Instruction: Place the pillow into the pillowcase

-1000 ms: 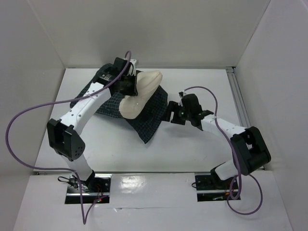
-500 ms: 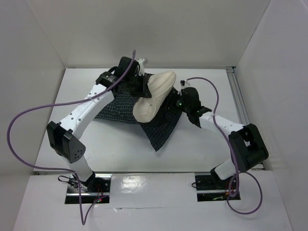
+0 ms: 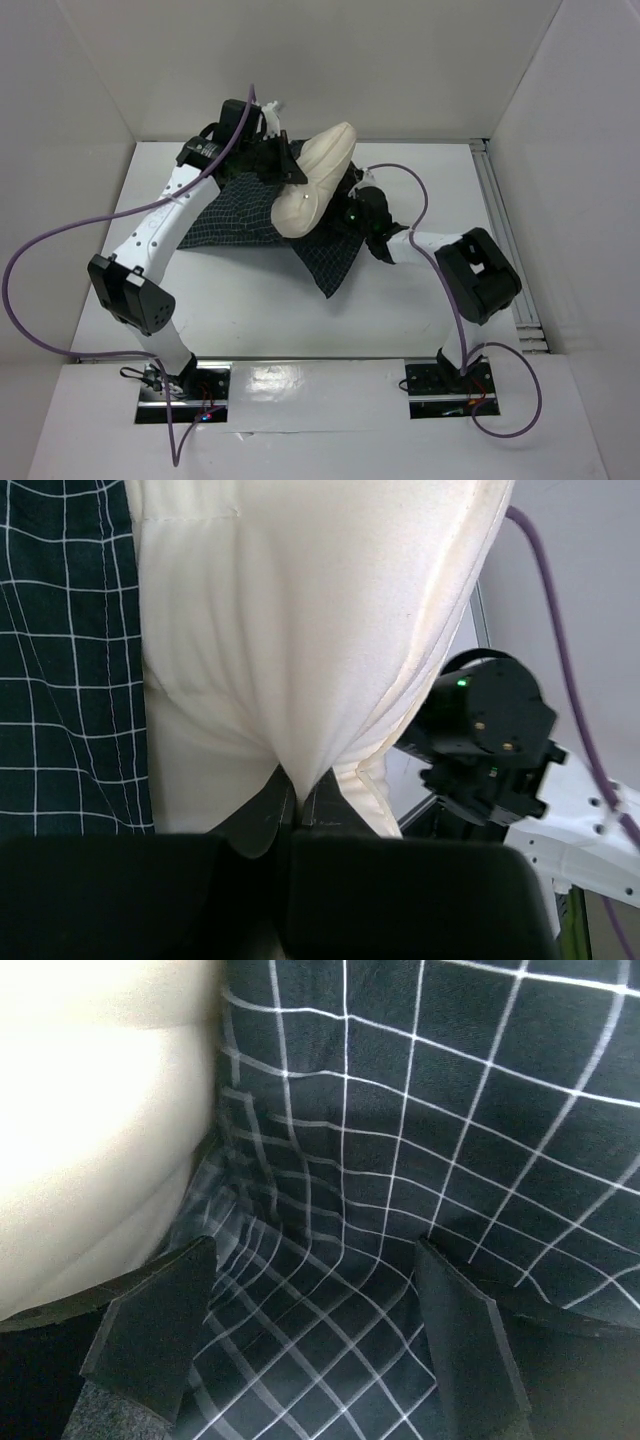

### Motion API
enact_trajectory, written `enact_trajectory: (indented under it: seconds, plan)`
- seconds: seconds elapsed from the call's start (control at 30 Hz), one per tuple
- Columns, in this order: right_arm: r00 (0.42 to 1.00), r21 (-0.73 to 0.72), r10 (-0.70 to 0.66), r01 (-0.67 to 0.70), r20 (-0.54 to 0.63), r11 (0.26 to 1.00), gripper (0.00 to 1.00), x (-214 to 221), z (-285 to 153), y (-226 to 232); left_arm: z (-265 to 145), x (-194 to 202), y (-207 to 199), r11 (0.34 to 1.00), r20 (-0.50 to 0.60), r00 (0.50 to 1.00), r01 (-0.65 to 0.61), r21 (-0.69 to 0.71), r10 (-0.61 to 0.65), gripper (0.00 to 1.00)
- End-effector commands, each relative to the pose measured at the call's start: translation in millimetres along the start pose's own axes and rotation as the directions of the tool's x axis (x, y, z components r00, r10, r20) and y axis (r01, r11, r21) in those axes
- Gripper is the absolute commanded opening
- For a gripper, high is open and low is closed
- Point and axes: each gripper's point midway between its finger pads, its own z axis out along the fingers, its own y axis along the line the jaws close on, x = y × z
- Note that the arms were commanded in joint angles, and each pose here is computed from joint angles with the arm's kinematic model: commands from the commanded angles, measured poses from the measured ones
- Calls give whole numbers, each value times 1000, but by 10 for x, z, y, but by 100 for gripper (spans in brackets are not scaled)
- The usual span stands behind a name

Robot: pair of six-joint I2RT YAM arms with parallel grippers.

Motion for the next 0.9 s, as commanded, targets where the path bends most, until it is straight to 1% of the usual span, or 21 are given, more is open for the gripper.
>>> enact_trajectory:
  seconds: [0.0,0.03,0.1,0.17,0.2,0.23,0.27,0.3,0.33,0.37,0.4,0.43,0.47,0.53,0.57,0.6,0.67,0.7,0.73,0.8,0.87]
  plan:
    - [989,-106,13,3,150,994,87,-303,198,294,-248,-253,-472,986,92,995,-49,162,35,0]
    - [983,-130,23,2,185,992,87,-386,224,352,-228,-230,-451,986,85,996,-45,159,32,0]
    - [974,-103,26,-3,224,995,86,-430,313,320,-218,-240,-421,986,84,996,-32,161,19,0]
    - [972,-37,37,-30,233,999,79,-328,431,181,-235,-225,-440,984,83,996,-36,173,22,0]
    - [966,20,46,-52,255,998,69,-334,482,39,-266,-212,-447,984,86,996,-38,174,23,0]
    - [963,44,44,-58,265,997,60,-345,481,-12,-282,-232,-421,984,86,996,-33,177,18,0]
    - [965,97,38,-65,258,993,50,-304,479,-129,-315,-230,-438,983,95,995,-30,183,13,0]
    - [960,155,29,-75,279,985,41,-321,466,-252,-308,-218,-371,985,95,996,-21,173,5,0]
    - [959,178,25,-78,282,981,20,-322,414,-292,-339,-233,-337,984,99,995,-9,177,-9,0]
    - [959,210,21,-83,282,974,10,-322,373,-390,-383,-226,-354,983,109,994,-15,182,-5,0]
    - [963,226,19,-82,268,971,3,-245,321,-460,-347,-211,-265,985,101,995,-1,175,-17,0]
    - [956,235,22,-94,292,967,0,-369,240,-529,-383,-216,-213,986,108,994,6,166,-24,0]
    - [956,227,26,-96,292,969,0,-385,192,-536,-407,-210,-222,985,116,993,0,170,-20,0]
    - [955,211,36,-102,295,972,0,-454,16,-544,-375,-193,-22,991,116,992,31,133,-47,0]
    - [960,228,29,-95,277,969,0,-431,-59,-590,-388,-158,-12,991,113,992,34,131,-49,0]
    - [965,229,15,-77,263,970,0,-415,-119,-572,-321,-141,114,993,116,991,47,111,-60,0]
    - [968,238,5,-67,251,969,0,-459,-336,-596,-313,-137,225,995,133,989,60,76,-69,0]
    - [973,221,0,-52,231,974,0,-453,-398,-573,-264,-79,304,996,121,989,74,54,-80,0]
    - [971,214,-4,-49,238,976,0,-520,-519,-568,-244,-64,350,996,122,989,80,37,-84,0]
    - [981,209,-20,-20,191,978,0,-459,-613,-547,-168,-52,497,995,124,987,99,-2,-98,0]
    - [981,205,-27,-13,190,979,0,-543,-723,-522,-61,-25,627,994,118,988,103,-38,-98,0]
